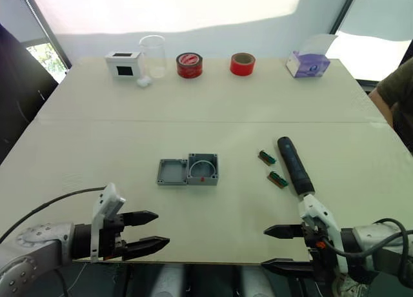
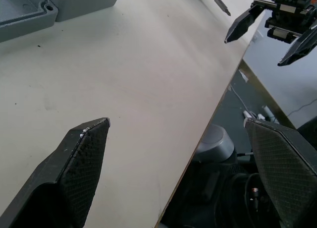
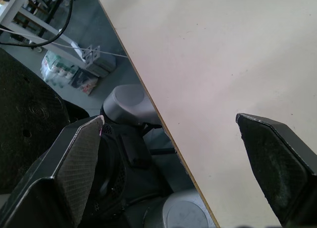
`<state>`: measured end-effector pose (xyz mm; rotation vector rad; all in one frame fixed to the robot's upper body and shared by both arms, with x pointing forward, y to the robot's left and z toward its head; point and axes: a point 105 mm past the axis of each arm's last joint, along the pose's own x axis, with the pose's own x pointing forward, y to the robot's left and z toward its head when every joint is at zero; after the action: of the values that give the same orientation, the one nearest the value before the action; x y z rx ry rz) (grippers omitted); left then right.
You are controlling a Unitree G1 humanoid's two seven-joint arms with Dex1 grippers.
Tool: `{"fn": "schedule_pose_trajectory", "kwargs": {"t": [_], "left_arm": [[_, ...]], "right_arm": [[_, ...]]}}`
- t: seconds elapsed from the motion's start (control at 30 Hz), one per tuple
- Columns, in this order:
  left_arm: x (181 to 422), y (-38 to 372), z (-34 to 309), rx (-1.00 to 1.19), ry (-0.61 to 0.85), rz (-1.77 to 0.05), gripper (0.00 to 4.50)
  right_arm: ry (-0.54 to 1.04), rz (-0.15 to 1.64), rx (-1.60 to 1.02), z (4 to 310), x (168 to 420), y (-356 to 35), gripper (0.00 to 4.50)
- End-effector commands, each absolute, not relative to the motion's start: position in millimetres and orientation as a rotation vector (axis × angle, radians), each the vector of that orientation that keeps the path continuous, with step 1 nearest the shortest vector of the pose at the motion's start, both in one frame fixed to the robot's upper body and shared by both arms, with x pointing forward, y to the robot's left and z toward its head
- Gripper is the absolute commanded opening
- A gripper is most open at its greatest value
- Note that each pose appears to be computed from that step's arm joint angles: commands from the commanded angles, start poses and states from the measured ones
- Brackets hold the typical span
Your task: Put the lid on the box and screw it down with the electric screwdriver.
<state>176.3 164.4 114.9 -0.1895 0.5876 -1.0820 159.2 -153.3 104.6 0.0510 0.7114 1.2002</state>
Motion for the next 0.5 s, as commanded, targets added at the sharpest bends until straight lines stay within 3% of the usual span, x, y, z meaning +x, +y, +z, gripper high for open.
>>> {"fn": "schedule_pose_trajectory", "kwargs": {"t": [0.03,0.4,0.5], "left_arm": [[176,162,117,-0.182,0.585,-1.104,4.47],[169,160,114,-0.142,0.603,-1.137,4.47],[177,163,116,-0.116,0.566,-1.110,4.47]], "right_arm": [[0.677,1.229,0.056,110,158,-145,4.50],[0.648,1.210,0.068,115,165,-140,4.50],[0.607,1.200,0.068,119,171,-137,4.50]]}}
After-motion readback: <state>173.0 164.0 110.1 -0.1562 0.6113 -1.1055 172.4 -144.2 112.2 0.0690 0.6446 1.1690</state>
